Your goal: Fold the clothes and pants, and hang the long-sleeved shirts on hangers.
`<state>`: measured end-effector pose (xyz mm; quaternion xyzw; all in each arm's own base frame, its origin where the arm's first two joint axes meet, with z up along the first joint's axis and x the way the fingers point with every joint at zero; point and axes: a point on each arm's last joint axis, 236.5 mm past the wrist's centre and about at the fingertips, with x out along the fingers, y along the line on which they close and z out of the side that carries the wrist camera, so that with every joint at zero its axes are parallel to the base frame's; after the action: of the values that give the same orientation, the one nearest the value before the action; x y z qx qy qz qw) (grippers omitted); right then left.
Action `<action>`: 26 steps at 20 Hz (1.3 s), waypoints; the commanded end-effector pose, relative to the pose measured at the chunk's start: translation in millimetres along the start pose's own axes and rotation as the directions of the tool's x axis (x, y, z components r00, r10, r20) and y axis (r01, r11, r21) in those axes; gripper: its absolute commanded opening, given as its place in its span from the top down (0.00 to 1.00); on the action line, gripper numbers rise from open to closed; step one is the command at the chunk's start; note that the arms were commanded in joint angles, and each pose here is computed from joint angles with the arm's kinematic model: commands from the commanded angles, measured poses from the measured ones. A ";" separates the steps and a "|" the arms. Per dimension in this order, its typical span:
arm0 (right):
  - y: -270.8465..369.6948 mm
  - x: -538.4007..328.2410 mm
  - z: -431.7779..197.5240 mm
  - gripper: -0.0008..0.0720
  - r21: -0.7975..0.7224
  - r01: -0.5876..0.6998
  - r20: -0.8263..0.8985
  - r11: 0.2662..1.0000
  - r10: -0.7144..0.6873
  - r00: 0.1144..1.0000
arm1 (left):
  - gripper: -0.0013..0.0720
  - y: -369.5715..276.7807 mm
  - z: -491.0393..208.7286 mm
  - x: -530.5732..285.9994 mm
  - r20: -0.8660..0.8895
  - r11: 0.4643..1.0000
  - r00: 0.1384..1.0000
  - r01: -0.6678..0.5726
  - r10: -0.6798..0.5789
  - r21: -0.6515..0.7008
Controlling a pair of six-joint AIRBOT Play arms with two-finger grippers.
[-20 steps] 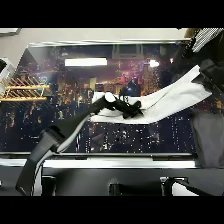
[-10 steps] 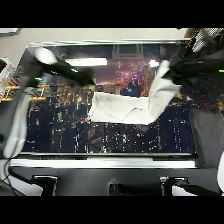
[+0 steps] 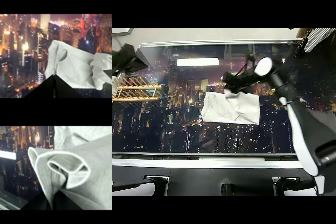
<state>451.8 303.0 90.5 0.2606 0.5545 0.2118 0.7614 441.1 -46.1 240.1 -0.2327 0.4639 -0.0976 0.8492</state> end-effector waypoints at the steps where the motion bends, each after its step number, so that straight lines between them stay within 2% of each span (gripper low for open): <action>1: 7.7 52.5 -9.1 0.94 0.030 -0.013 -0.002 0.999 0.013 1.000 | 0.96 24.5 2.6 -20.2 0.021 0.999 0.999 -0.042 0.043 -0.008; 9: 4.3 107.3 -24.3 0.91 0.062 -0.012 -0.020 0.998 0.013 1.000 | 0.96 35.6 -2.3 -11.8 -0.007 0.998 0.998 -0.055 0.055 -0.009; 11: 11.8 111.2 -26.6 0.69 0.072 -0.035 -0.017 0.997 0.036 0.999 | 0.96 35.4 -2.5 -11.7 -0.008 0.998 0.998 -0.054 0.054 -0.009; 12: 20.9 111.3 -30.8 0.61 0.089 -0.063 -0.028 0.994 0.065 0.997 | 0.96 35.5 -2.5 -11.7 -0.008 0.998 0.998 -0.055 0.055 -0.009; 13: 33.9 108.0 -36.2 0.55 0.103 -0.109 -0.050 0.989 0.115 0.992 | 0.96 35.5 -2.5 -11.7 -0.008 0.998 0.998 -0.055 0.055 -0.009; 15: 62.7 93.0 -53.6 0.52 0.065 -0.209 -0.121 0.976 0.216 0.969 | 0.96 35.5 -2.5 -11.7 -0.008 0.998 0.998 -0.055 0.055 -0.009; 17: 72.0 69.5 -63.8 0.38 0.029 -0.219 -0.164 0.975 0.221 0.961 | 0.96 35.5 -2.5 -11.7 -0.008 0.998 0.998 -0.055 0.055 -0.010; 21: 39.1 -9.8 -22.8 0.36 -0.039 -0.151 -0.086 0.988 0.147 0.985 | 0.96 35.3 -2.7 -11.9 -0.009 0.998 0.998 -0.054 0.054 -0.013; 24: -37.9 -76.6 20.6 0.36 -0.041 -0.005 0.002 0.999 0.005 1.000 | 0.96 35.3 -2.7 -11.9 -0.009 0.998 0.998 -0.054 0.054 -0.012; 26: -100.4 -104.2 32.1 0.33 -0.027 0.091 -0.011 0.995 -0.091 0.996 | 0.96 35.2 -2.7 -12.0 -0.008 0.998 0.998 -0.054 0.054 -0.012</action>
<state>456.6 245.7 120.3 0.2655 0.5459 0.2358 0.7589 430.4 -12.0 230.4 -0.2242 0.4745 -0.0732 0.8481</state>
